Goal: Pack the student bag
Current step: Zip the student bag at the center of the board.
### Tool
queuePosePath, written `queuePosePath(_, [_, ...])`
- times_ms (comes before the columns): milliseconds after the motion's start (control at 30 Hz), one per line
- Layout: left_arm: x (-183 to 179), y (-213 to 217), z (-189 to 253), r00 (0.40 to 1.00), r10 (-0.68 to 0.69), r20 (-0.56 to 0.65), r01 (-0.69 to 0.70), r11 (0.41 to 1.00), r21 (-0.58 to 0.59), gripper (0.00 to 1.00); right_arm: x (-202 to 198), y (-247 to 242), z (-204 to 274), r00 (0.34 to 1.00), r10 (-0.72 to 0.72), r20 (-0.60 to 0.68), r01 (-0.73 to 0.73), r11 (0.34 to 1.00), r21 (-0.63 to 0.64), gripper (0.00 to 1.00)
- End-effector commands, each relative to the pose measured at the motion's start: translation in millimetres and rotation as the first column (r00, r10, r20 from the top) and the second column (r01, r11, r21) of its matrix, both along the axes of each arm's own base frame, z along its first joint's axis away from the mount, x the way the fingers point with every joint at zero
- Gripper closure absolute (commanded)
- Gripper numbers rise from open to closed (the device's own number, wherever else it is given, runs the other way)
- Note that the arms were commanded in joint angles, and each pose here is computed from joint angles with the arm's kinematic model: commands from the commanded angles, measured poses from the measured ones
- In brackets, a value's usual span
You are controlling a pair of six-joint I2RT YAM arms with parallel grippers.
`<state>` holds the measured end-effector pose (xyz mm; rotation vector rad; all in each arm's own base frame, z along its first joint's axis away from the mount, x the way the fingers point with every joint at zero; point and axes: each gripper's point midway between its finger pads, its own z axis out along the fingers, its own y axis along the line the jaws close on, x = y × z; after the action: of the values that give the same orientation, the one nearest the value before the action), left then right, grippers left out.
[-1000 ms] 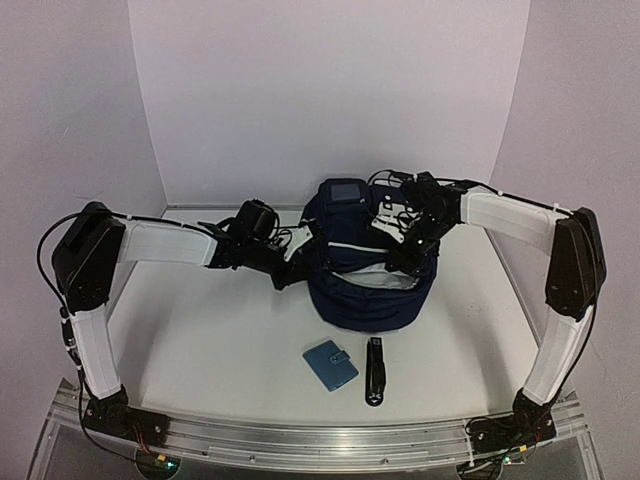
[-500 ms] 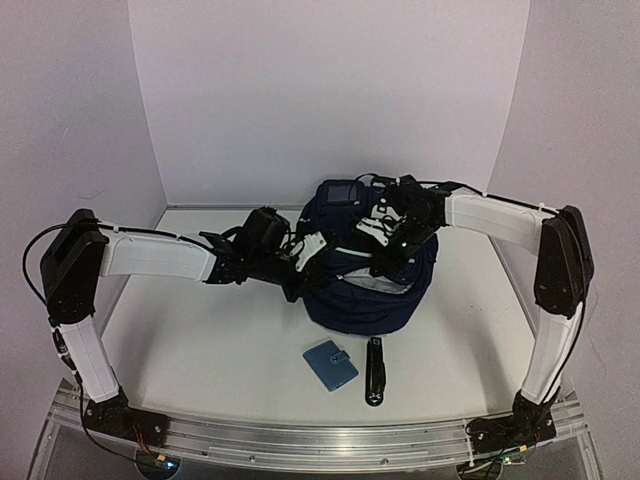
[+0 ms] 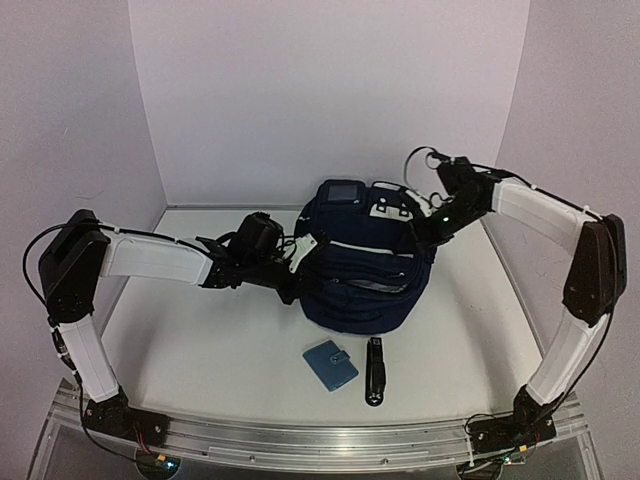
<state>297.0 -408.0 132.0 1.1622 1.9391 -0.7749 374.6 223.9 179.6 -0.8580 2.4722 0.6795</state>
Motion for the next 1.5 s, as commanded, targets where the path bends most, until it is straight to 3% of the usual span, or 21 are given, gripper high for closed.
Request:
queuePosePath(0, [8,-2,41,0.999,0.025,0.044,-0.021,0.996,-0.087,1.0,-5,-45,-15,0.982,-0.142,-0.128,0.145,0.989,0.02,0.2])
queuePosePath(267, [-3,-7,41,0.999,-0.014,0.034,0.017,0.996,-0.091,1.0,-34,-34,-78,0.909,-0.07,-0.412,0.118,0.989,0.093,0.22])
queuePosePath(467, [-13,-12,42,0.998,-0.046,0.034,0.049,0.994,-0.093,1.0,-49,-2,-82,0.879,0.03,-0.475,0.065,0.981,0.182,0.27])
queuePosePath(667, [-25,-24,47,0.996,-0.083,0.038,0.086,0.992,-0.097,1.0,-57,41,-72,0.881,0.112,-0.459,-0.006,0.974,0.228,0.33])
queuePosePath(1133, [-38,-55,51,0.994,-0.099,0.046,0.104,0.987,-0.126,1.0,-55,112,-54,0.89,0.171,-0.423,-0.041,0.953,0.3,0.31])
queuePosePath(1333, [-35,-65,61,1.0,-0.027,0.013,0.029,0.979,-0.201,1.0,-57,131,-44,0.895,0.192,-0.403,-0.049,0.94,0.338,0.34])
queuePosePath(1467, [-30,-67,57,0.999,0.047,0.0,-0.046,0.977,-0.208,1.0,-51,115,-32,0.927,0.159,-0.341,-0.044,0.946,0.32,0.36])
